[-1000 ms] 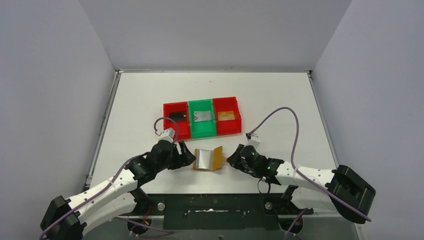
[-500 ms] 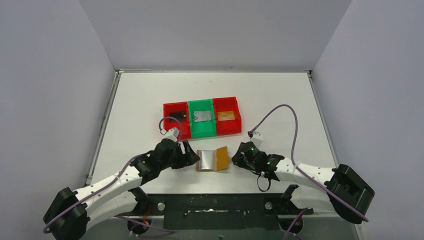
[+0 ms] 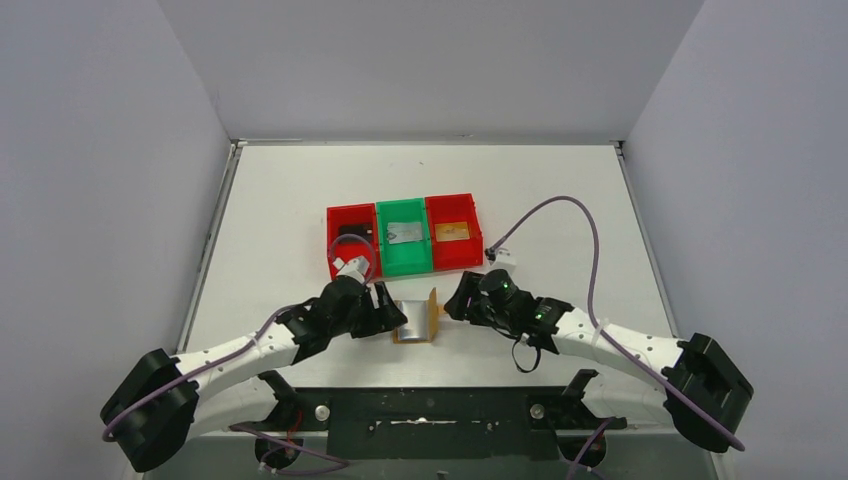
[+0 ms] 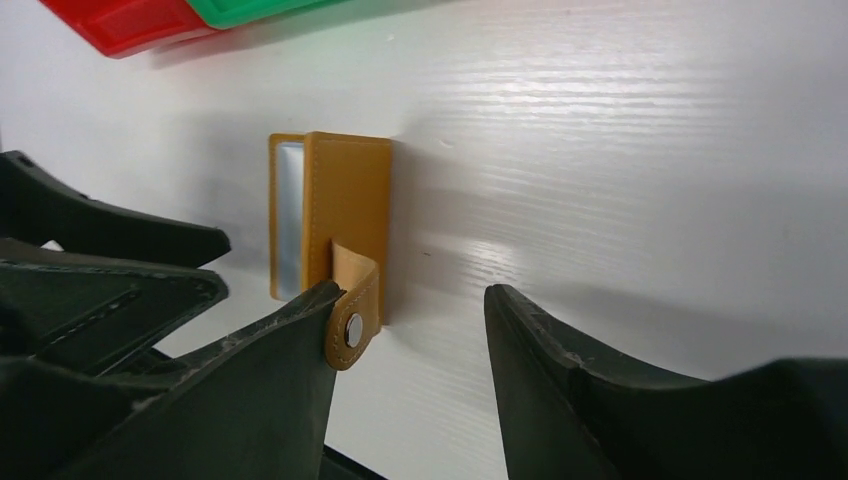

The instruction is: Take the credit cards out of the card holder

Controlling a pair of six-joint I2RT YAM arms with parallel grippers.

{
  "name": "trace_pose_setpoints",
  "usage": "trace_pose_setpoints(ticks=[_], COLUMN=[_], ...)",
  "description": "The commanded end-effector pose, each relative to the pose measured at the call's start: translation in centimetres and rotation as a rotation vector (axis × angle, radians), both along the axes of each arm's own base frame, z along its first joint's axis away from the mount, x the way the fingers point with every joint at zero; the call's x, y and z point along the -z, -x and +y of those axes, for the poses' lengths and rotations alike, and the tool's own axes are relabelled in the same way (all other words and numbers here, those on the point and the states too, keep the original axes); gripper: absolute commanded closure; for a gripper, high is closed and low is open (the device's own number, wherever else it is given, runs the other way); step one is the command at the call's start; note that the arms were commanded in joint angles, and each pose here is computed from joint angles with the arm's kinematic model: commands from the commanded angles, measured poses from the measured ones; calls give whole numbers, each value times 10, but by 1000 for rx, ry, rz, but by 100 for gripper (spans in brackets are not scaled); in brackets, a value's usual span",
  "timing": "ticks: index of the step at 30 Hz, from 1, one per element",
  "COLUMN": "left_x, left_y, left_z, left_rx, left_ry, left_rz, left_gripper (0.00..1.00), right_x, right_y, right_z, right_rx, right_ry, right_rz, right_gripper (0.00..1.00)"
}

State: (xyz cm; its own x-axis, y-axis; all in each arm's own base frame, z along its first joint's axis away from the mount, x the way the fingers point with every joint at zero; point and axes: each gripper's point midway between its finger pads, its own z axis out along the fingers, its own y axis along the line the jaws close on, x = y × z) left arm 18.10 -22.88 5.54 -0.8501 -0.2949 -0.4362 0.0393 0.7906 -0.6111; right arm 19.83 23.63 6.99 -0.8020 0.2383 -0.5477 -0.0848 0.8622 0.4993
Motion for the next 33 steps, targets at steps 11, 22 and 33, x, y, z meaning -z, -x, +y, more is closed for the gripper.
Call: trace_pose_setpoints(ticks=[11, 22, 33], left_x=[-18, -16, -44], left_y=[-17, -17, -20], left_z=[-20, -3, -25], left_rx=[13, -46, 50], left_ry=[53, 1, 77], left_rz=[-58, -60, -120], left_gripper=[36, 37, 38], right_x=[-36, 1, 10], right_y=[-19, -21, -10], right_z=[64, 47, 36], right_rx=[-156, -84, -65], right_ry=[-69, 199, -119], right_rz=[-55, 1, 31], right_gripper=[35, 51, 78])
